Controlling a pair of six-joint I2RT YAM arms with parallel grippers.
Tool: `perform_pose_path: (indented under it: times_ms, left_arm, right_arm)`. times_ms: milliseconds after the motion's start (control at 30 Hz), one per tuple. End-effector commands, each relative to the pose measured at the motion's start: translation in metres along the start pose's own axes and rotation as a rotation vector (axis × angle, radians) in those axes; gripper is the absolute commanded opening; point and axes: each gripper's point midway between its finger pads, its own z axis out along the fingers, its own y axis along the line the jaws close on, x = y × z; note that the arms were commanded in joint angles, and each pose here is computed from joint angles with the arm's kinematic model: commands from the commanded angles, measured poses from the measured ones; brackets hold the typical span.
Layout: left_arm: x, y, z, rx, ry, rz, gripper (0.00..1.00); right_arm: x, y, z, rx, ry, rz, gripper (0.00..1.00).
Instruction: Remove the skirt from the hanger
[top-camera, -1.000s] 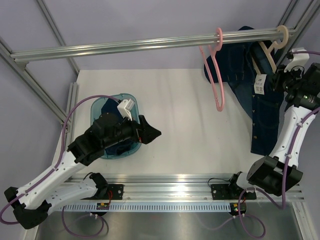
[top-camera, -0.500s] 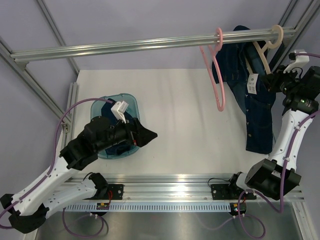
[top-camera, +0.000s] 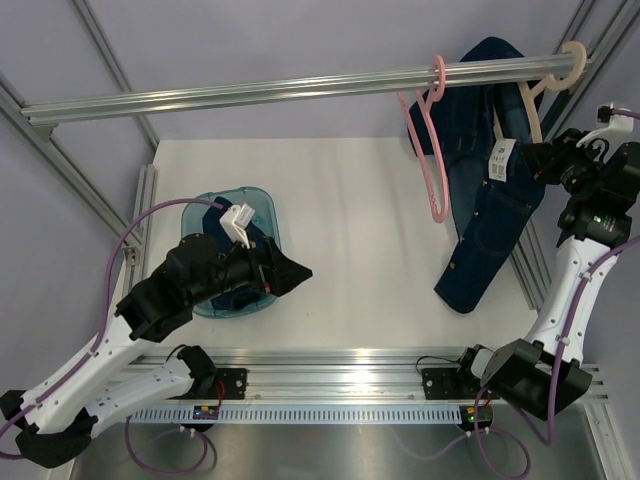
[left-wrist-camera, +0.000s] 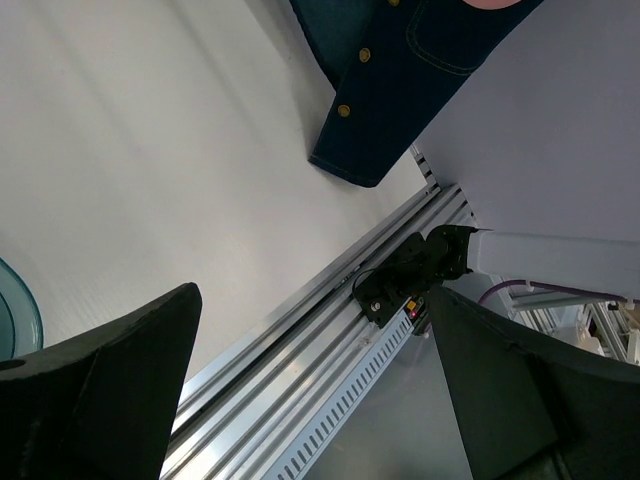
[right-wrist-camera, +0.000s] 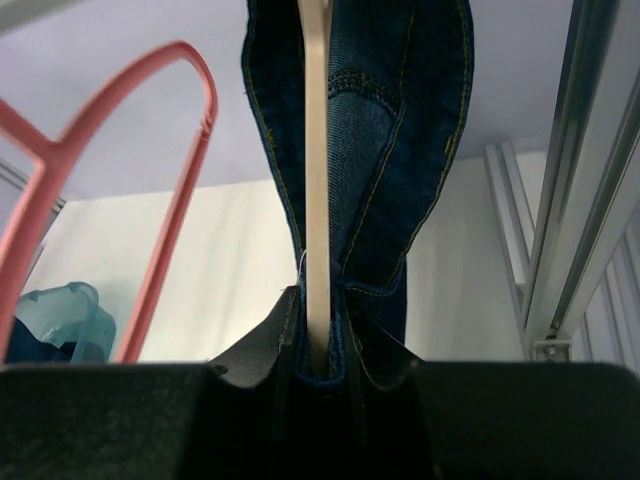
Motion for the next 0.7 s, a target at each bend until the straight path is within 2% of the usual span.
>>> perform_pose_path:
  times_ms: [0, 167, 300, 500, 667]
  left_arm:
    - [-0.015, -0.021, -0.010, 0.063, -0.025, 0.010, 0.99]
    - [-0.013, -0.023, -0.013, 0.073, -0.020, -0.006, 0.99]
    - [-0.012, -0.023, -0.015, 0.069, -0.015, -0.012, 0.99]
    - [-0.022, -0.031, -0.023, 0.072, -0.026, 0.000, 0.99]
    - [-0.026, -0.036, -0.026, 0.072, -0.019, -0.004, 0.99]
  right_arm:
    - [-0.100, 0.072, -0.046, -0.099, -0.346, -0.301, 0.00]
    - [-0.107, 0.086, -0.052, -0.141, -0.387, -0.308, 0.00]
    - [-0.101, 0.079, -0.060, -0.061, -0.398, -0.227, 0.00]
    - [-0.051, 0.065, -0.074, 0.104, -0.265, -0.186, 0.00]
    - [0.009, 0.069, -0.081, 0.125, -0.113, -0.098, 0.00]
